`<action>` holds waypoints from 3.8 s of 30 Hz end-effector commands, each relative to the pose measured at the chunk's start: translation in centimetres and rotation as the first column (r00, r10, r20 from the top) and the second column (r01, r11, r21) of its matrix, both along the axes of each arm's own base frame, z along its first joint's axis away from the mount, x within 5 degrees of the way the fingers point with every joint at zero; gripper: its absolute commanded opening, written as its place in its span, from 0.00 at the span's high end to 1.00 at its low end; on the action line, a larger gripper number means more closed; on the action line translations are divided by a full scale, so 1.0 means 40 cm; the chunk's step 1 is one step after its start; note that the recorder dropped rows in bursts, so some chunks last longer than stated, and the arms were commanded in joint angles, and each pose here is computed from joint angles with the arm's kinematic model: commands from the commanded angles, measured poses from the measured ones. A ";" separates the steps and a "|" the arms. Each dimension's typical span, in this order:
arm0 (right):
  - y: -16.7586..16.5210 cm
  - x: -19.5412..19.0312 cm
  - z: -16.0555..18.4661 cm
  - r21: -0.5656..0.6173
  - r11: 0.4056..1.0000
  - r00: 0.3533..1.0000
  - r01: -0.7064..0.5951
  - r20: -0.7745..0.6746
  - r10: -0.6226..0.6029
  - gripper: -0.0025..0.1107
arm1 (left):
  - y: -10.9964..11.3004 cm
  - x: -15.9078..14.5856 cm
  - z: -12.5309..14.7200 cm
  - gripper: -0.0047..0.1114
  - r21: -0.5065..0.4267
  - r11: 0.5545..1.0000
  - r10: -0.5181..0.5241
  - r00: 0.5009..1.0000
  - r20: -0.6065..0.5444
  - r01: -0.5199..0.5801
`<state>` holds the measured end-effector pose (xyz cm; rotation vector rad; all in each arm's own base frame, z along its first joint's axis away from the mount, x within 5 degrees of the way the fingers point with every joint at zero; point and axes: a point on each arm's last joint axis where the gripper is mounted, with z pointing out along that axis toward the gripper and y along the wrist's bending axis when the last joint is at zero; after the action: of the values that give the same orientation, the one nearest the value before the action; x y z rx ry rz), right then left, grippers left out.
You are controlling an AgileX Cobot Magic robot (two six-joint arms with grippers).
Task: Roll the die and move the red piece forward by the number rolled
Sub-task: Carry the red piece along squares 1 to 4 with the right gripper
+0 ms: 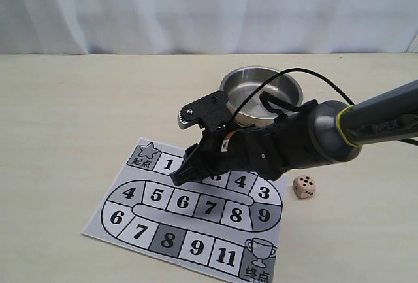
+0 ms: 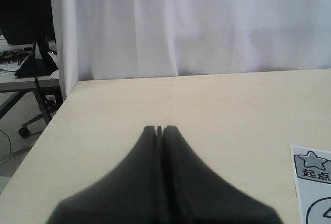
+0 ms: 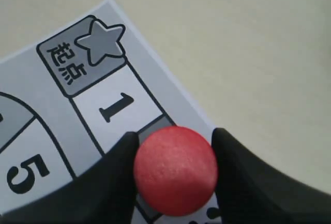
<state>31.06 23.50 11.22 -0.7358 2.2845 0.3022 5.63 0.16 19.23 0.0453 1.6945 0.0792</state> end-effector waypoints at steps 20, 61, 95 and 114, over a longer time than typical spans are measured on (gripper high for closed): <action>-0.084 -0.034 0.044 0.009 0.999 0.996 0.037 0.078 -0.038 0.94 | 0.000 -0.001 0.010 0.96 -0.003 1.000 -0.001 1.000 0.025 0.001; -0.156 -0.067 0.045 0.003 0.997 0.992 0.079 0.103 -0.079 0.94 | 0.000 -0.001 0.010 0.96 -0.003 1.000 -0.001 1.000 0.025 0.001; -0.165 -0.077 0.043 -0.003 0.998 0.987 0.064 0.146 -0.063 0.94 | 0.000 -0.001 0.010 0.96 -0.003 1.000 -0.001 1.000 0.023 0.001; -0.242 -0.144 -0.004 -0.010 0.994 0.976 0.108 0.189 -0.104 0.94 | 0.000 -0.001 0.010 0.96 -0.003 1.000 -0.001 1.000 0.023 0.001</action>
<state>25.34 14.01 10.72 -0.6274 2.1880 0.1550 5.63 0.16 19.23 0.0452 1.6945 0.0790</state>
